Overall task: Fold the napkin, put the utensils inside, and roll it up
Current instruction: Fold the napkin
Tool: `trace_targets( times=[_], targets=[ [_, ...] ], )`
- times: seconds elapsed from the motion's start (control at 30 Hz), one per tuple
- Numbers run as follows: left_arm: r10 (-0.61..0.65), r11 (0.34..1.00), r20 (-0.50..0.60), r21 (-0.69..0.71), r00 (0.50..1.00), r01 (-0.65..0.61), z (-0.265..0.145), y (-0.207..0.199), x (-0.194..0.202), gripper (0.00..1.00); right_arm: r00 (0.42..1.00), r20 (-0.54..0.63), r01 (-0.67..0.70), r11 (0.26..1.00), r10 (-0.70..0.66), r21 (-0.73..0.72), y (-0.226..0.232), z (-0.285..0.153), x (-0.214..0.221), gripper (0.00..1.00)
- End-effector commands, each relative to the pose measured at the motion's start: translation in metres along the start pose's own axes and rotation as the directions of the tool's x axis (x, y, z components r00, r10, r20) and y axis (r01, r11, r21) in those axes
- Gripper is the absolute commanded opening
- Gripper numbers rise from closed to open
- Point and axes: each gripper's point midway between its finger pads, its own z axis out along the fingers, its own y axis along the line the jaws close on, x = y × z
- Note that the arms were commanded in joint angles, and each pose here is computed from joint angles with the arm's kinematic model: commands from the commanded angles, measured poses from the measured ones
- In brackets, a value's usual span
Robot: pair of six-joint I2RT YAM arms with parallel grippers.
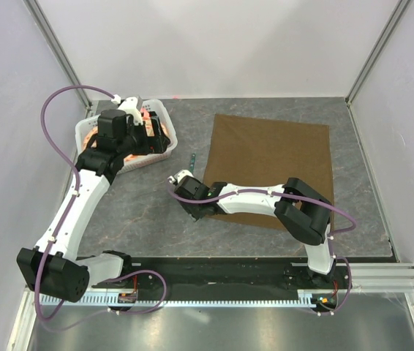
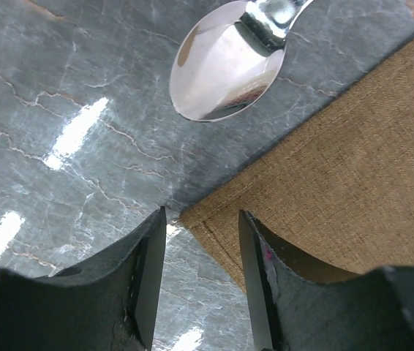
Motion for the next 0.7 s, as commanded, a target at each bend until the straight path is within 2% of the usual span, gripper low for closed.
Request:
trace_targets(
  times=[0.0,0.3,0.57,0.67],
  targets=[
    [0.017,1.0,0.054,0.011,0.998,-0.018,-0.005,-0.001,-0.014,1.0,1.0,0.017,0.0,0.999,-0.001,0.036,-0.004,-0.001,-0.006,0.51],
    [0.009,1.0,0.053,0.007,0.999,-0.009,-0.004,0.002,-0.014,1.0,1.0,-0.004,0.011,1.0,-0.011,-0.012,0.006,0.003,-0.001,0.41],
    [0.002,1.0,0.052,0.007,0.999,-0.002,-0.004,0.004,-0.014,1.0,0.998,-0.056,-0.005,1.0,0.004,-0.023,0.008,0.014,0.014,0.38],
    [0.0,1.0,0.053,0.014,0.999,-0.001,-0.004,0.003,-0.015,1.0,0.997,-0.081,-0.012,0.999,0.01,-0.032,0.009,0.019,0.021,0.24]
  ],
)
